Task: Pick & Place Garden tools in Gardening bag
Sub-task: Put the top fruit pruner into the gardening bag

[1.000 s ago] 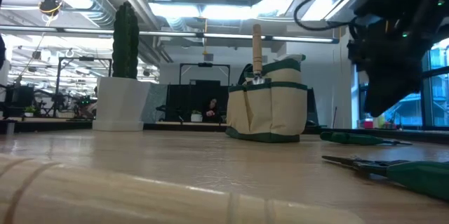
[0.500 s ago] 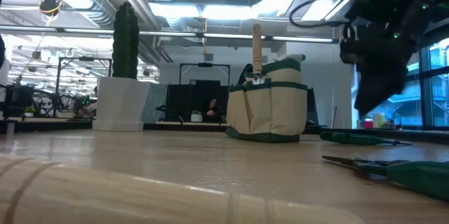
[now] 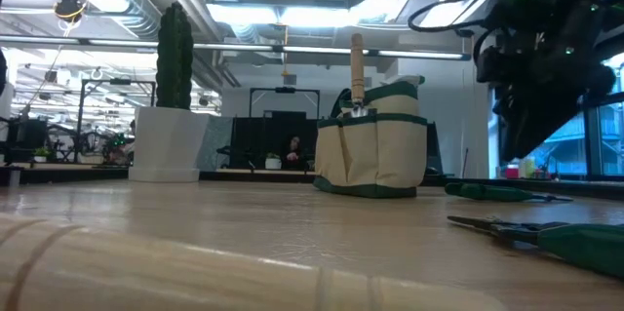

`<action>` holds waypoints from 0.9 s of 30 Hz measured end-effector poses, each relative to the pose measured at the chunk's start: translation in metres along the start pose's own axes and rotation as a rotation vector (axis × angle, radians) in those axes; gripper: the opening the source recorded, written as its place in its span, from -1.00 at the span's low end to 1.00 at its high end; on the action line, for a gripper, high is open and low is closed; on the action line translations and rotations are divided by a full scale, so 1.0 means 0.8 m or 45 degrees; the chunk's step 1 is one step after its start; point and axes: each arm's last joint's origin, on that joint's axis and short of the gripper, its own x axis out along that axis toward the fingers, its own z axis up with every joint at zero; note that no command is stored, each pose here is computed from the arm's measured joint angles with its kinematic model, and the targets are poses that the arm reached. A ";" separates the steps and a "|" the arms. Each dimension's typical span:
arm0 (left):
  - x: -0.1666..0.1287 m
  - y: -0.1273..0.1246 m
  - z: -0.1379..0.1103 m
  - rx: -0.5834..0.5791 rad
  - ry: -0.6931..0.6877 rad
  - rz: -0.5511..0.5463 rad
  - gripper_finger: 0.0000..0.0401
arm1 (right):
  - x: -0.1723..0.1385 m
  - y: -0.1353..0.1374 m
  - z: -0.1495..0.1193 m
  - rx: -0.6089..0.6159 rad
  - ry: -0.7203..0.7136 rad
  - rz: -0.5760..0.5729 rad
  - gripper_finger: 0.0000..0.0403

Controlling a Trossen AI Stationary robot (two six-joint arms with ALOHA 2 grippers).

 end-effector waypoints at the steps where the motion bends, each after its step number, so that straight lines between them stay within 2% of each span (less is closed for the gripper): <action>1: 0.000 0.000 0.000 0.003 0.001 -0.001 0.11 | 0.001 0.001 -0.001 -0.026 0.014 0.011 0.00; 10: 0.000 0.000 0.000 0.019 0.000 0.000 0.11 | 0.030 0.009 -0.002 -0.099 0.169 0.016 0.00; 19: 0.000 -0.001 -0.001 0.026 0.007 -0.011 0.11 | 0.064 0.015 0.006 -0.125 0.207 -0.001 0.00; 23: 0.001 -0.004 -0.002 0.029 0.012 -0.018 0.11 | 0.070 0.015 0.005 -0.066 0.248 -0.017 0.00; 27: 0.001 -0.008 -0.006 0.030 0.020 -0.027 0.11 | 0.070 0.015 0.005 0.073 0.245 -0.035 -0.02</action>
